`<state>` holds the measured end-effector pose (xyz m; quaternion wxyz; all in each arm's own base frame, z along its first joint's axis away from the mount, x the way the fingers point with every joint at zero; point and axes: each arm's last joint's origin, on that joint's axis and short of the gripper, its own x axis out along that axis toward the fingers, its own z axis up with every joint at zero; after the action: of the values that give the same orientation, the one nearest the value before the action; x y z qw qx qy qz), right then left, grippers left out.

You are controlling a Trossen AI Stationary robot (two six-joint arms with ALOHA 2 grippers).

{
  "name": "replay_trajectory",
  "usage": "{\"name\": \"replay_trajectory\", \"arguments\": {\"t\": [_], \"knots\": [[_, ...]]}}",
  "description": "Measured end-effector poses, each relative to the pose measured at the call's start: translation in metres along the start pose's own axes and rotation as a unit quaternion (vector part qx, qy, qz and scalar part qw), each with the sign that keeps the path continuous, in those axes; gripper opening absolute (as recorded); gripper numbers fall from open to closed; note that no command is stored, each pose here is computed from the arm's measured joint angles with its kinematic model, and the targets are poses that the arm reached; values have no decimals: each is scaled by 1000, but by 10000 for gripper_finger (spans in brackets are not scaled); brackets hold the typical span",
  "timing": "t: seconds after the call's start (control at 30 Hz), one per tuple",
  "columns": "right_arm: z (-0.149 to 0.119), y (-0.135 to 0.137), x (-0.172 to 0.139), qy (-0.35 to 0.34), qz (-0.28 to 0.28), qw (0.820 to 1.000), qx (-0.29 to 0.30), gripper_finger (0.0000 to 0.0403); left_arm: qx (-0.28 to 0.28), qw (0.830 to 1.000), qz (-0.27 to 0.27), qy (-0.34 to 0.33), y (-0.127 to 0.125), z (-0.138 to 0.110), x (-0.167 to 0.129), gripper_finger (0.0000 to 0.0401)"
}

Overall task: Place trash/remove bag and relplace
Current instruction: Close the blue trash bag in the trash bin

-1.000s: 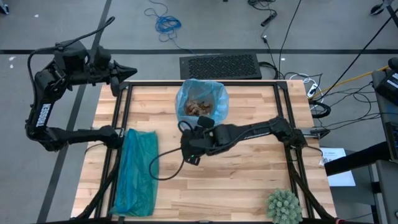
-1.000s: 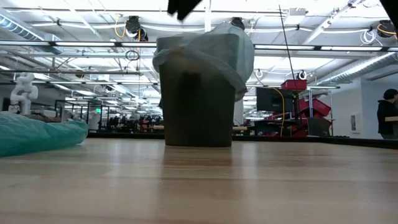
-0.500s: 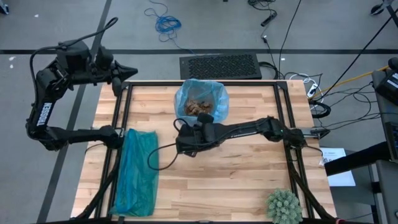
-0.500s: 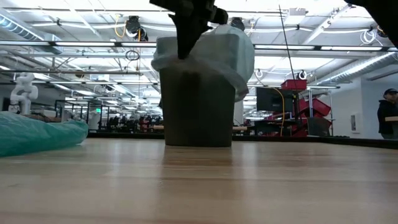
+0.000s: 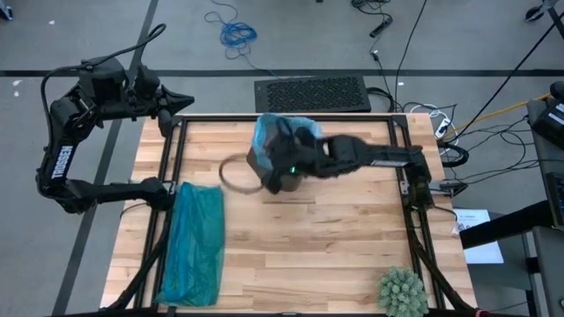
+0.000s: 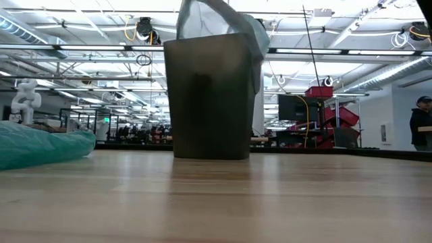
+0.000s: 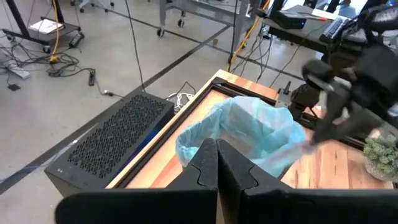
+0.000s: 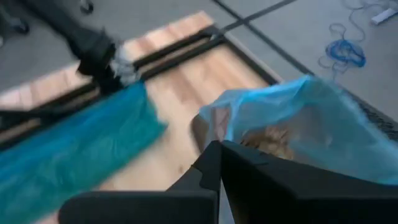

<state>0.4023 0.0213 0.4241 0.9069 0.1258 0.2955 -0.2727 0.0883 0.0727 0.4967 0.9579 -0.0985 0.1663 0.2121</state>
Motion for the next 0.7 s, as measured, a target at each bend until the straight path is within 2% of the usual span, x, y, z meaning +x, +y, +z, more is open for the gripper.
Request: {"name": "replay_trajectory", "arguments": {"t": [0.17, 0.3, 0.43, 0.6, 0.7], "knots": [[20, -37, 8, -14, -28, 999, 36, 0, 0, 1000, 0, -1, 1, 1, 2, 0], [31, -65, 23, 9, -16, 999, 37, 0, -14, 1000, 2, -2, 1, 1, 2, 0], [40, -95, 36, 35, 21, 998, 49, 0, -38, 999, 23, -16, 2, 4, 2, 0], [51, -132, 44, 66, 98, 990, 77, 0, -97, 993, 67, -30, 5, 6, 2, 0], [55, -155, 48, 71, 113, 988, 73, 0, -132, 988, 73, -30, 7, 7, 7, 0]]}}
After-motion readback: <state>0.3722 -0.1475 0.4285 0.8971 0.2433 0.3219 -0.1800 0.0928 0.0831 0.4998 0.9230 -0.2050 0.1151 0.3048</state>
